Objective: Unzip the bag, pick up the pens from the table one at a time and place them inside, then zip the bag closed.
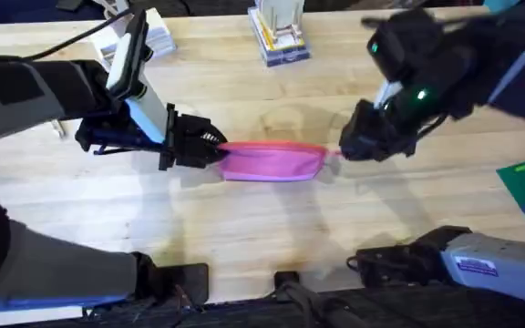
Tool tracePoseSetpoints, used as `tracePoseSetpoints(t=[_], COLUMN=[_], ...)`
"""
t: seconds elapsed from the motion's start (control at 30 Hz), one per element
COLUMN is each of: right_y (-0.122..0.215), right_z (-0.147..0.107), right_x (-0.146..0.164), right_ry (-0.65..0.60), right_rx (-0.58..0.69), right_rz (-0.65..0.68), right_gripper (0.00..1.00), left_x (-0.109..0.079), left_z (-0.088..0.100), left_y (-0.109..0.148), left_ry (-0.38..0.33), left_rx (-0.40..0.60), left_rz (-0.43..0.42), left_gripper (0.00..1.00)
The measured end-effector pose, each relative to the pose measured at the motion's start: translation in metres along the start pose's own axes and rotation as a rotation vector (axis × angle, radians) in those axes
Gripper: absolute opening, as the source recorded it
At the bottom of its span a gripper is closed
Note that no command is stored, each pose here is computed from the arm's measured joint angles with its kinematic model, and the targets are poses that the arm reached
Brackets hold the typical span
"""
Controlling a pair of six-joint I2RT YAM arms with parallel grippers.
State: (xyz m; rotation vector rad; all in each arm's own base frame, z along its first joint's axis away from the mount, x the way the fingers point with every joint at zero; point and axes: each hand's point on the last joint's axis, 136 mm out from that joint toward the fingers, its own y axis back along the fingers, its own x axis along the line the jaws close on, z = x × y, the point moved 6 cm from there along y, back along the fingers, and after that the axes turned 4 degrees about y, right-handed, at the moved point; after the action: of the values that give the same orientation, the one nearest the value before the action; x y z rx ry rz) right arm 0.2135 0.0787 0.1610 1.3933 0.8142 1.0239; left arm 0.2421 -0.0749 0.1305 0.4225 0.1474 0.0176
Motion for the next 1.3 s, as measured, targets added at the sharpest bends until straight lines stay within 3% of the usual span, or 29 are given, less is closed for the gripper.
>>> tracePoseSetpoints(t=[0.2,0.53,0.57,0.77,0.83,1.27,1.3], right_y=[-0.023,-0.018,-0.015,0.022,0.035,0.085,0.087], right_z=[-0.009,-0.003,-0.003,0.001,0.001,-0.025,-0.026], right_x=[-0.025,-0.022,-0.021,-0.012,-0.011,-0.019,-0.02], right_ry=[-0.034,-0.019,-0.014,0.045,0.059,0.194,0.203], right_rx=[0.016,-0.036,-0.044,-0.159,-0.199,-0.359,-0.372], right_rz=[-0.117,-0.092,-0.078,0.034,0.074,0.25,0.257], right_gripper=[0.031,0.032,0.093,0.949,0.993,0.997,0.997], left_x=[0.001,0.001,0.001,0.001,0.001,0.001,0.001], left_z=[-0.002,-0.002,-0.002,-0.002,-0.002,-0.002,-0.002], left_y=[0.002,0.003,0.003,0.003,0.003,0.003,0.003], left_ry=[0.001,0.002,0.002,0.002,0.001,0.002,-0.005], left_rx=[0.009,0.008,0.008,0.008,0.009,0.009,0.009], left_rz=[0.01,0.01,0.01,0.01,0.01,0.01,0.011], left_gripper=[0.042,0.042,0.042,0.042,0.042,0.044,0.121])
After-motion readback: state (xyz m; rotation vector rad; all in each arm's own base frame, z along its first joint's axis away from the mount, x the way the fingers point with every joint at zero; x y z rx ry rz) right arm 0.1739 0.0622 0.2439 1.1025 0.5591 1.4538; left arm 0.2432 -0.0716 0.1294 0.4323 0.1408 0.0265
